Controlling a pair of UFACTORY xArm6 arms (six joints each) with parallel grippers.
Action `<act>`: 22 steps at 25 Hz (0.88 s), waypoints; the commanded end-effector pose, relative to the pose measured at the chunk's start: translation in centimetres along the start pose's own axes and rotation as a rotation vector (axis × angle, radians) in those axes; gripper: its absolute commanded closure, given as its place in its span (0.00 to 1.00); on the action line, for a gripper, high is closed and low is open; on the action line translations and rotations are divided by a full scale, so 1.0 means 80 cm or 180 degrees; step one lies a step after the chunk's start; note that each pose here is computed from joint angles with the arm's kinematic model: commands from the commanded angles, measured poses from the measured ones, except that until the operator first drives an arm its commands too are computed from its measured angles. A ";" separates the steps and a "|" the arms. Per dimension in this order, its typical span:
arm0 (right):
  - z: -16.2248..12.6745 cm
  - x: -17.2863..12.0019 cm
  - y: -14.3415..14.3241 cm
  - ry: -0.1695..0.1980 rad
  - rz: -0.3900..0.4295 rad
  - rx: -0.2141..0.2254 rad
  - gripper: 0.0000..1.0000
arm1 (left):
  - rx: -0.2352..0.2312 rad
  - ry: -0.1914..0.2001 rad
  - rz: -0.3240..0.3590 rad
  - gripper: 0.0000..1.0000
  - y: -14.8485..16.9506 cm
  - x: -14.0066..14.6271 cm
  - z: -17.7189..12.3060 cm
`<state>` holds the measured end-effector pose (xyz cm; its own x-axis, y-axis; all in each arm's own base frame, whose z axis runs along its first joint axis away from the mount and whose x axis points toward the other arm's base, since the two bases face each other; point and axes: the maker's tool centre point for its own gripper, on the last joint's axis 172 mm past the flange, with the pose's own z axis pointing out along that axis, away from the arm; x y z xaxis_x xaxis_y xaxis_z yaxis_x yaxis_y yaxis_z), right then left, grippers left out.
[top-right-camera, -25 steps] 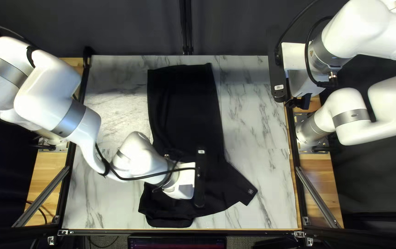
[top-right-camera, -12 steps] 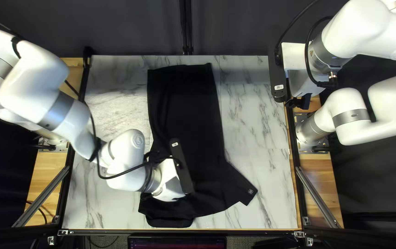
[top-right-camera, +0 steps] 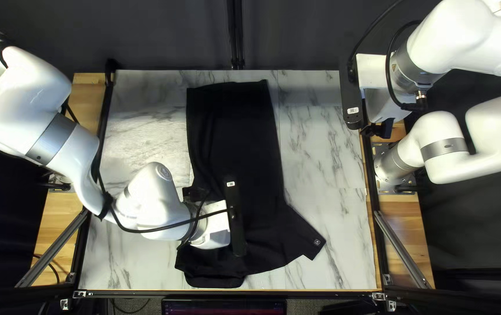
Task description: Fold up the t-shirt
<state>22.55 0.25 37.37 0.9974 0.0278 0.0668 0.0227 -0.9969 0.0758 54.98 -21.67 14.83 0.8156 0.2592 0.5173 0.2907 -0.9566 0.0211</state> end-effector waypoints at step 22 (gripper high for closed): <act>0.000 0.000 0.000 0.0000 0.0000 0.0000 0.00 | 0.0193 0.0508 -0.0490 1.00 0.047 0.023 0.051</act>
<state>22.55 0.25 37.37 0.9974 0.0278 0.0668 0.0227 -0.9969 0.0758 58.76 -23.54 13.37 0.6926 0.3580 0.6262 0.4228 -0.9048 0.0496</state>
